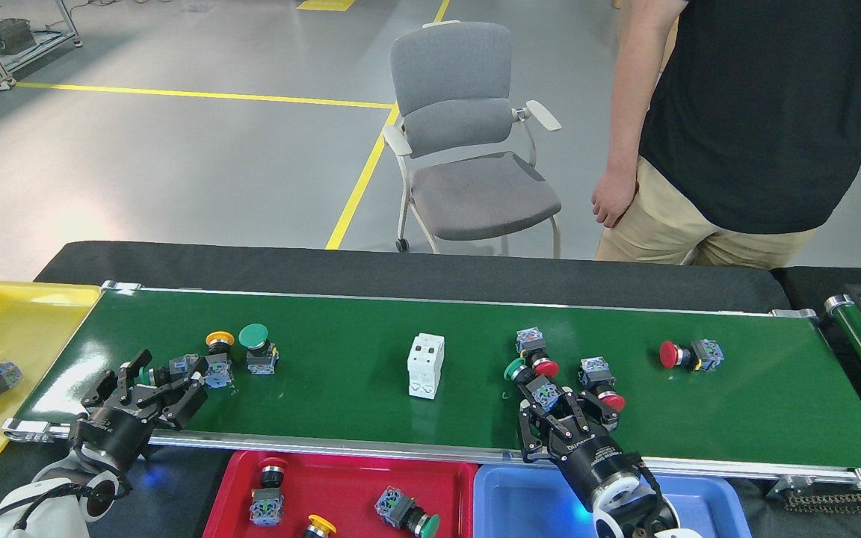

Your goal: Pick switch part from conveyor to tray

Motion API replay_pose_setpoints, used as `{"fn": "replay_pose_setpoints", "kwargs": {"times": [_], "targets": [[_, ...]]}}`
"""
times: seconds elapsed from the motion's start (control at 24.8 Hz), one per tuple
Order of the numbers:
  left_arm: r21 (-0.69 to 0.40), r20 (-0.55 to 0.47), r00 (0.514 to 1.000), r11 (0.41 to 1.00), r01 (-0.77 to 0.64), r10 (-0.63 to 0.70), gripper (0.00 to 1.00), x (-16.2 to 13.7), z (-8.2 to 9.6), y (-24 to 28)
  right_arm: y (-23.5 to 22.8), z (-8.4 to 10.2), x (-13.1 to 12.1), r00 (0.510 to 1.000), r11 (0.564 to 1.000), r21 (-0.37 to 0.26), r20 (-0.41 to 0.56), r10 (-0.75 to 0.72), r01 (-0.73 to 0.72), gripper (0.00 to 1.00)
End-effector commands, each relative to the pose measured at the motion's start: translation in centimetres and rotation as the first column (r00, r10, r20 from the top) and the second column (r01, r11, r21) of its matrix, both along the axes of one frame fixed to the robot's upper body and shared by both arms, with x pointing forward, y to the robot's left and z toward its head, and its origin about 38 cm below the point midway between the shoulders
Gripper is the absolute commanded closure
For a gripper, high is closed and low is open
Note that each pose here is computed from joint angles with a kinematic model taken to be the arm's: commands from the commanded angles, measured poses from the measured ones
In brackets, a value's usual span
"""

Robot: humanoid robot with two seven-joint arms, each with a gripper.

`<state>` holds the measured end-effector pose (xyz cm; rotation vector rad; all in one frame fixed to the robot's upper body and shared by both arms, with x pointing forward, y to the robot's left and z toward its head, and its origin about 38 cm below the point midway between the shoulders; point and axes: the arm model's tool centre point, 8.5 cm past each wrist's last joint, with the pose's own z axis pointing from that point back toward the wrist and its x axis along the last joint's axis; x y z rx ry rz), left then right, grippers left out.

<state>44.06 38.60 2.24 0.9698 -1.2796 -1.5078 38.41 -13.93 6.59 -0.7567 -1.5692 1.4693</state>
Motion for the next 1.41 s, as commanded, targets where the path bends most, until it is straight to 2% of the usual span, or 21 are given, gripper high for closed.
{"fn": "replay_pose_setpoints", "kwargs": {"times": [0.0, 0.08, 0.16, 0.2, 0.24, 0.28, 0.32, 0.4, 0.61, 0.77, 0.89, 0.97, 1.09, 1.21, 1.29, 1.37], "targets": [[-0.005, 0.002, 0.998, 0.998, 0.069, -0.068, 0.65, -0.2, 0.7, 0.3, 0.7, 2.0, -1.8, 0.990, 0.991, 0.033, 0.066, 0.127, -0.129, 0.93], [-0.017, -0.006, 0.995, 0.995, 0.097, -0.097, 0.68, -0.5, 0.6, 0.3, 1.8, 3.1, -4.1, 0.960, 0.963, 0.059, 0.113, 0.255, -0.263, 0.91], [-0.012, -0.009, 0.995, 0.995, 0.099, -0.099, 0.63, -0.6, 0.6, 0.3, 3.1, 2.8, -6.6, 0.908, 0.910, 0.052, 0.116, 0.403, -0.411, 0.86], [-0.011, -0.010, 0.995, 0.995, 0.100, -0.100, 0.59, -0.6, 0.5, 0.3, 4.5, 2.4, -7.6, 0.881, 0.882, 0.057, 0.106, 0.461, -0.468, 0.81], [-0.009, -0.014, 0.995, 0.995, 0.099, -0.099, 0.55, -0.7, 0.4, 0.4, 6.1, 2.3, -8.2, 0.866, 0.865, 0.068, 0.097, 0.490, -0.497, 0.69], [-0.011, -0.017, 0.995, 0.995, 0.101, -0.101, 0.50, -0.8, 0.3, 0.3, 7.8, 2.1, -8.8, 0.858, 0.854, 0.086, 0.083, 0.507, -0.513, 0.38], [-0.010, -0.026, 0.994, 0.995, 0.102, -0.102, 0.49, -1.1, -0.1, 0.3, 9.0, 1.7, -9.1, 0.862, 0.856, 0.102, 0.054, 0.504, -0.507, 0.00], [-0.013, -0.033, 0.994, 0.995, 0.104, -0.104, 0.56, -1.5, -0.5, 0.3, 10.4, 0.9, -9.4, 0.859, 0.854, 0.106, 0.000, 0.512, -0.509, 0.00], [-0.019, -0.035, 0.993, 0.993, 0.113, -0.114, 0.76, -1.7, -0.6, 0.1, 10.3, 1.3, -8.2, 0.869, 0.864, 0.105, 0.006, 0.495, -0.493, 0.00], [-0.024, -0.037, 0.993, 0.993, 0.115, -0.116, 0.87, -2.0, -0.9, -0.1, 2.8, 2.6, -3.9, 0.977, 0.969, 0.123, 0.026, 0.214, -0.215, 0.01], [-0.040, 0.003, 0.988, 0.988, 0.152, -0.152, 0.90, -2.0, 0.0, -1.0, -1.8, 2.4, -2.5, 1.000, 0.991, 0.134, -0.012, -0.003, 0.004, 0.01], [-0.042, 0.024, 0.985, 0.985, 0.170, -0.169, 0.91, -2.5, 0.3, -1.5, -5.4, 2.2, -2.3, 0.985, 0.976, 0.133, -0.042, -0.169, 0.173, 0.02], [-0.059, 0.055, 0.980, 0.979, 0.193, -0.190, 0.93, -4.0, 0.5, -2.4, -10.1, 1.1, -3.7, 0.939, 0.931, 0.124, -0.046, -0.341, 0.344, 0.01], [-0.064, 0.069, 0.970, 0.969, 0.237, -0.233, 0.93, -5.7, 0.5, -4.7, -13.4, -0.9, -6.7, 0.897, 0.890, 0.115, -0.027, -0.441, 0.441, 0.01], [-0.079, 0.084, 0.960, 0.959, 0.272, -0.265, 0.93, -7.4, 0.6, -6.6, -14.7, -2.6, -9.3, 0.888, 0.885, 0.075, -0.050, -0.457, 0.460, 0.01], [-0.078, 0.104, 0.949, 0.949, 0.305, -0.297, 0.93, -9.2, 1.3, -8.0, -14.9, -3.2, -10.4, 0.889, 0.887, 0.060, -0.063, -0.454, 0.457, 0.01]]}}
